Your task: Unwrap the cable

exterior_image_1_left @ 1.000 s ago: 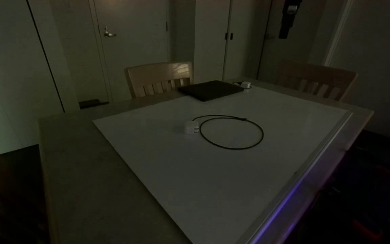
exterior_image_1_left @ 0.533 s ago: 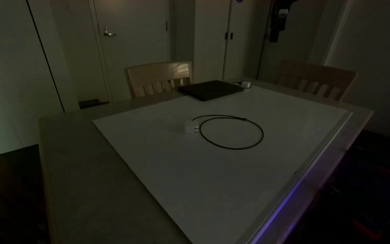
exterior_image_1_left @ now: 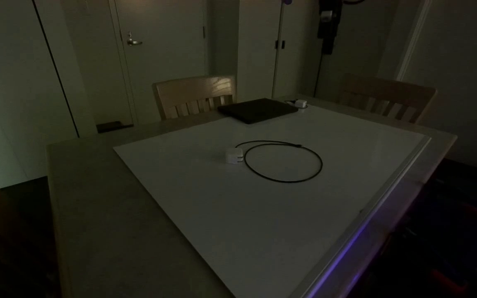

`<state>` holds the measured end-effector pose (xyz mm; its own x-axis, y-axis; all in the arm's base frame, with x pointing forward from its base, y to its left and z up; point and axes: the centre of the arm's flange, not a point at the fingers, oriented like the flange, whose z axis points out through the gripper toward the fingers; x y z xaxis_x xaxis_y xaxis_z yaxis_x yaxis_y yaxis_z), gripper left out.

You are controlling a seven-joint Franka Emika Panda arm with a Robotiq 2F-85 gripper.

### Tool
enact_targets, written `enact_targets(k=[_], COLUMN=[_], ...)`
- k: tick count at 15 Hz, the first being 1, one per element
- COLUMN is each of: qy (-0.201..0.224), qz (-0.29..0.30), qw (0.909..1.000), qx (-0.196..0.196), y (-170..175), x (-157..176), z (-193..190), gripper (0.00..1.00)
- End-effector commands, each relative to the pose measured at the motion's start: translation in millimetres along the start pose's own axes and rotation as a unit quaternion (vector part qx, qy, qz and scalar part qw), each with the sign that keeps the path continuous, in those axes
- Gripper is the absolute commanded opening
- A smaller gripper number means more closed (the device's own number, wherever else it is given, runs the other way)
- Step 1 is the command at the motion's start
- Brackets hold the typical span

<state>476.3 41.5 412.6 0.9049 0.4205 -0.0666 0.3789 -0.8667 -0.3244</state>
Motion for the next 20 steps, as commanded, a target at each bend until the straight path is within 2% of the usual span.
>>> enact_targets(k=[1,2,5,7,10,11,12,16,17,20], qy=[-0.001,0.000,0.019,0.034,0.030,0.020,0.028,0.025,0.025,0.039], qz=[0.070,0.091,0.165,0.206,0.242,0.241,0.231,0.238,0.272,0.328], qw=[0.9973,0.9956,0.9860,0.9776,0.9687,0.9688,0.9715,0.9696,0.9603,0.9421], qx=[0.023,0.023,-0.011,-0.027,-0.047,-0.057,-0.047,-0.053,-0.057,-0.059], y=[-27.3,-37.5,-51.4,-48.3,-35.3,-27.3,-39.2,-27.1,-27.4,-23.8], x=[70.7,86.4,137.2,163.4,184.3,188.6,164.1,177.0,176.7,175.6], z=[36.1,45.2,79.4,101.8,119.6,124.7,121.1,131.3,132.7,140.4], gripper=[1.00,1.00,1.00,1.00,1.00,1.00,1.00,1.00,1.00,1.00])
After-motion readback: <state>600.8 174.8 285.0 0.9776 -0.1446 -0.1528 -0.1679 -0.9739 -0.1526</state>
